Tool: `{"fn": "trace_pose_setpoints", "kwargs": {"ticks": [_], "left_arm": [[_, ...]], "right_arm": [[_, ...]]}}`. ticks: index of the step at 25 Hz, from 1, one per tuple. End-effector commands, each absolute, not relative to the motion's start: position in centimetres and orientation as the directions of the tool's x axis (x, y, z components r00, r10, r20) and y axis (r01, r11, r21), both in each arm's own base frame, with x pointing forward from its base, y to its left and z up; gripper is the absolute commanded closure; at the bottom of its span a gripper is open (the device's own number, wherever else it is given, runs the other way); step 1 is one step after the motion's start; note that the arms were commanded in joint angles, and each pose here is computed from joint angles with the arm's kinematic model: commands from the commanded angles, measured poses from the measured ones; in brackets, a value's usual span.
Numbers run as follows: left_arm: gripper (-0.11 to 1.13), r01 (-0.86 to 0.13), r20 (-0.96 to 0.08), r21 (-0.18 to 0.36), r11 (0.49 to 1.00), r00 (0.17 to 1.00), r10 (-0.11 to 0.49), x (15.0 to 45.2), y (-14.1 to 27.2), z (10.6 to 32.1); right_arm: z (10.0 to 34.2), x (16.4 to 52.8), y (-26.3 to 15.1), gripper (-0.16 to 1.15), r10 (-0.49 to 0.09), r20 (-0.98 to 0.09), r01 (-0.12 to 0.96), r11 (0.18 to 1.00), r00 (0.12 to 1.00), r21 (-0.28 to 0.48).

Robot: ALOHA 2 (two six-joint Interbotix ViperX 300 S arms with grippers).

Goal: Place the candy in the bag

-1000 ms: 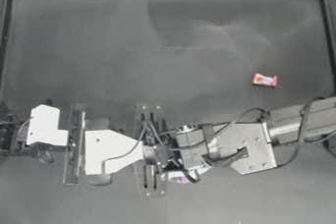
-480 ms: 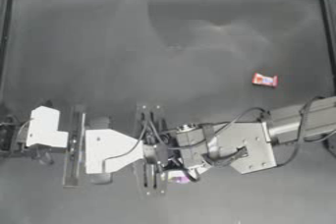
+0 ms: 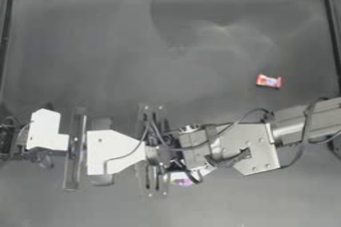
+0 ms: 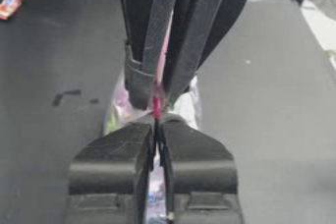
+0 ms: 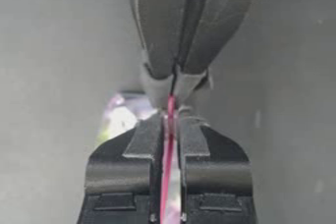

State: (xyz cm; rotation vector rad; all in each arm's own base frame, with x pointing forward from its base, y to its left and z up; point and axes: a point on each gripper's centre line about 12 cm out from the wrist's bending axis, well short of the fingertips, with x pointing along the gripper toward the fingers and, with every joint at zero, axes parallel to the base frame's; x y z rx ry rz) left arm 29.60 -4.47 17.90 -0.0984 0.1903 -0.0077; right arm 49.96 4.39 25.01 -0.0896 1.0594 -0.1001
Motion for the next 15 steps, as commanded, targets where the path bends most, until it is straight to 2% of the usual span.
{"fn": "trace_pose_setpoints", "kwargs": {"ticks": [1, 8, 15], "left_arm": [[0.67, 0.006, -0.154, -0.101, 0.995, 0.988, -0.022, 30.02, -4.65, 18.92], [0.84, 0.013, -0.150, -0.086, 0.996, 0.988, -0.026, 30.08, -4.73, 19.02], [0.89, 0.040, -0.145, -0.036, 0.999, 0.988, -0.045, 30.05, -5.34, 19.18]], "right_arm": [[28.27, 49.39, 4.28, 0.65, -0.120, -0.828, 0.046, 0.992, 0.548, -0.113], [28.26, 49.38, 4.30, 0.65, -0.117, -0.828, 0.046, 0.993, 0.548, -0.110], [28.17, 49.40, 4.35, 0.65, -0.114, -0.830, 0.046, 0.993, 0.546, -0.106]]}}
